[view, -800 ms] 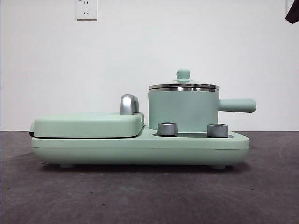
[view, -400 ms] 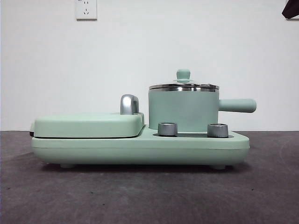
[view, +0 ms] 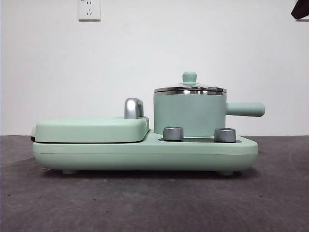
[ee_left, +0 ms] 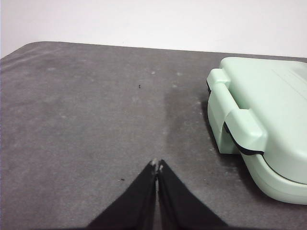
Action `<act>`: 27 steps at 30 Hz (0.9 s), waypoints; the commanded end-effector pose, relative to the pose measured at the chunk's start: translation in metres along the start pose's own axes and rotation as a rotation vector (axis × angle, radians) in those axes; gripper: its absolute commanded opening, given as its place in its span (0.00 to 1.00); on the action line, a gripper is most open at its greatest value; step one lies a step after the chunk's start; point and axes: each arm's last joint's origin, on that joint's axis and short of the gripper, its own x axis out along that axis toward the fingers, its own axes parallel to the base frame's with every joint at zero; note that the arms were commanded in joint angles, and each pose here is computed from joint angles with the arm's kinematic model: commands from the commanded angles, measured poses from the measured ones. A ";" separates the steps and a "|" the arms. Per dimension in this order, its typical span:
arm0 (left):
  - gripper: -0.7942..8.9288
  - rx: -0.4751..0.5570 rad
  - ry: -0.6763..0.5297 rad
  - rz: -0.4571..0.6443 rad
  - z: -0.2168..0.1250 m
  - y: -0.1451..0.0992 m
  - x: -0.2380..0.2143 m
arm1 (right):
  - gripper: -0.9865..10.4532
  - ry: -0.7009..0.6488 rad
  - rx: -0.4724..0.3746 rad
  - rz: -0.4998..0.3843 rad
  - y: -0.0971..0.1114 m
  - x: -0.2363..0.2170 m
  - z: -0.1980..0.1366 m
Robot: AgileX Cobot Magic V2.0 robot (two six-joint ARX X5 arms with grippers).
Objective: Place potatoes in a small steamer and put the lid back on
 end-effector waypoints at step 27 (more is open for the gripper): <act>0.09 0.010 0.013 0.004 -0.006 0.000 0.002 | 0.10 -0.381 0.037 -0.441 -0.040 0.033 -0.164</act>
